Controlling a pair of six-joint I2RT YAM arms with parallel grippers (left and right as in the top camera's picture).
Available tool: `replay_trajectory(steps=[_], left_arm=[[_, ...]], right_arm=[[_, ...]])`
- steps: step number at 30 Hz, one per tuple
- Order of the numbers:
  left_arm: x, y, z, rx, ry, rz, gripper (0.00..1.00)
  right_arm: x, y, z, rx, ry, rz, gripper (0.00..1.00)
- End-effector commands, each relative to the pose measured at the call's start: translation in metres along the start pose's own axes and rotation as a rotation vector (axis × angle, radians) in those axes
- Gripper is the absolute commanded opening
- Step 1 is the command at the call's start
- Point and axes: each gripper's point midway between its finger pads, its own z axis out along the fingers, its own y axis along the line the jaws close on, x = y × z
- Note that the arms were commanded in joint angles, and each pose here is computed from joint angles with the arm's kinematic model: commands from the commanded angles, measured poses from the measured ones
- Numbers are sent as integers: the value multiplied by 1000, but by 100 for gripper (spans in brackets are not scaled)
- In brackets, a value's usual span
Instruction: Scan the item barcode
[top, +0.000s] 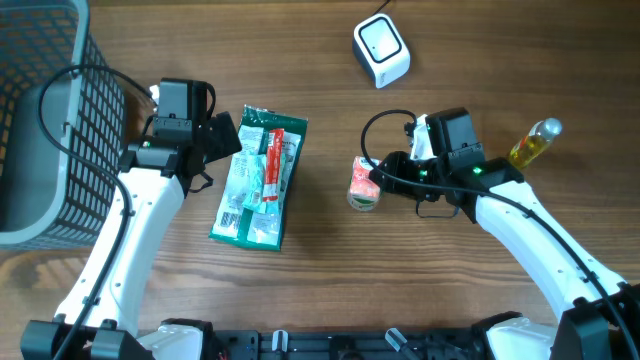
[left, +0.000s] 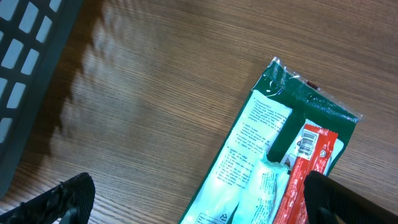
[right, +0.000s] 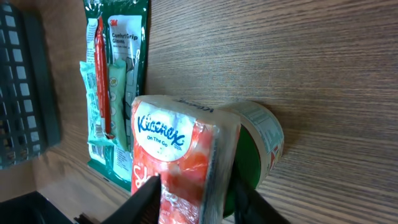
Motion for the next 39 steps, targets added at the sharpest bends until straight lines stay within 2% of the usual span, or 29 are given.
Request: replay_trajectory(steps=[1, 10, 11, 12, 15, 22, 32, 36, 39], left_arm=[[-4, 2, 0, -11, -11, -2, 100], [-4, 2, 0, -11, -11, -2, 100], [-4, 2, 0, -11, -11, -2, 100], [-4, 2, 0, -11, -11, -2, 100], [-4, 2, 0, -11, -11, -2, 100], [-4, 2, 0, -11, -11, -2, 100], [-4, 2, 0, -11, -11, -2, 100], [-4, 2, 0, -11, -11, -2, 100], [-4, 2, 0, -11, -11, -2, 100]], right_arm=[[5, -6, 9, 14, 30, 18, 34], [15, -2, 22, 16, 68, 2, 19], [16, -3, 22, 18, 72, 4, 14], [16, -3, 22, 20, 74, 4, 4], [15, 3, 19, -17, 79, 1, 4], [0, 59, -44, -415, 58, -66, 4], [42, 113, -107, -924, 233, -309, 4], [52, 122, -126, -1056, 269, -362, 4], [52, 122, -127, -1062, 269, -365, 4]])
